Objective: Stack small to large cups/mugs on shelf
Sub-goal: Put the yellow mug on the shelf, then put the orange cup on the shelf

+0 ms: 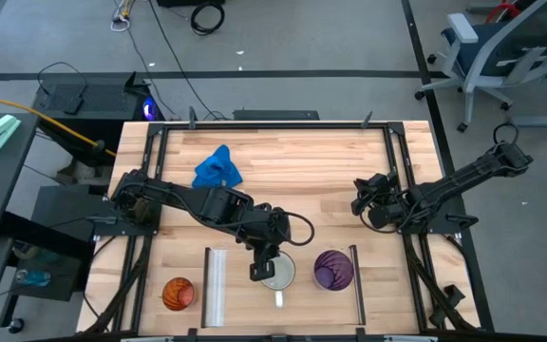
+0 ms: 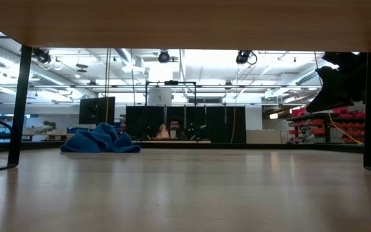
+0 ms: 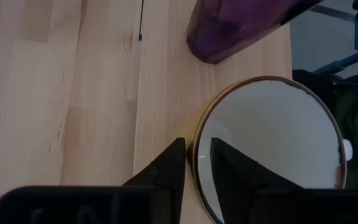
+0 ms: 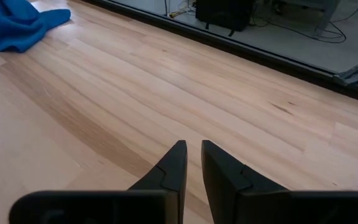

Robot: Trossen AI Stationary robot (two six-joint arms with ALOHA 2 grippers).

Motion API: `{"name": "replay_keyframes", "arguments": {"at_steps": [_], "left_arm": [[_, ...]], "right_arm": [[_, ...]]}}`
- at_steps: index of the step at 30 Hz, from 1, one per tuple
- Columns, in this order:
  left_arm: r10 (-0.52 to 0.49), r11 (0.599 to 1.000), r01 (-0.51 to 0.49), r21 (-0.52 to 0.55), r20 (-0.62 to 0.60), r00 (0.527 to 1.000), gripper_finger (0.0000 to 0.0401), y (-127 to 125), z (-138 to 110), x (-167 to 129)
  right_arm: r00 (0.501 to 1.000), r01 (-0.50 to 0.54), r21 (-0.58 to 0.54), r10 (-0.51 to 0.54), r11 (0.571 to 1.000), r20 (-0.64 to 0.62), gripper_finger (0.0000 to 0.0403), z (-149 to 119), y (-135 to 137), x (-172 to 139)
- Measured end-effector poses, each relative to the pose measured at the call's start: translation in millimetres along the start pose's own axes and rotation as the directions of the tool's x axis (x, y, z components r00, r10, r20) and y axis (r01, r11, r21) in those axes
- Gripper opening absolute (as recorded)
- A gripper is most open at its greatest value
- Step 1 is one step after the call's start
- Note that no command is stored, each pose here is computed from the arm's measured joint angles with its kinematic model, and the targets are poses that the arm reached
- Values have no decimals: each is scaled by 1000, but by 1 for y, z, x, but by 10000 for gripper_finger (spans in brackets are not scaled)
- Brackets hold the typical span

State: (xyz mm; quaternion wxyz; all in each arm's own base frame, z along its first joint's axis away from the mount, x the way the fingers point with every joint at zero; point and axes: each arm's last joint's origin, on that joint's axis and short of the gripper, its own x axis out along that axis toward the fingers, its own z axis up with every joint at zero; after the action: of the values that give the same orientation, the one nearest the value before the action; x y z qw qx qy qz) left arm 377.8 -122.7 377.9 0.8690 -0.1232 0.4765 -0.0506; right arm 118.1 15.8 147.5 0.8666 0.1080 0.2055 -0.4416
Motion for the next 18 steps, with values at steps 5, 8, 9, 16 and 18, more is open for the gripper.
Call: {"name": "replay_keyframes", "arguments": {"at_steps": [5, 8, 9, 16, 18], "left_arm": [[-4, 1000, 4, 1, 9, 1000, 87, 0, 1, 0], [-11, 1000, 11, 7, 23, 1000, 85, -1, 2, -3], [-16, 1000, 15, 7, 31, 999, 85, -1, 2, -4], [-51, 999, 50, 13, 112, 992, 95, -3, 3, -31], [-49, 999, 46, 27, 126, 991, 97, -2, 3, -40]], "right_arm": [[1000, -2, -7, 2, 1000, -3, 55, 0, 0, 0], [1000, -4, -7, 4, 1000, -6, 55, 0, 0, 0], [1000, -5, -7, 4, 1000, -6, 55, 0, 0, 0], [1000, -3, -10, 3, 1000, -8, 55, 0, 0, 0], [1000, -1, -15, 1, 1000, -10, 55, -1, 0, 0]]}}
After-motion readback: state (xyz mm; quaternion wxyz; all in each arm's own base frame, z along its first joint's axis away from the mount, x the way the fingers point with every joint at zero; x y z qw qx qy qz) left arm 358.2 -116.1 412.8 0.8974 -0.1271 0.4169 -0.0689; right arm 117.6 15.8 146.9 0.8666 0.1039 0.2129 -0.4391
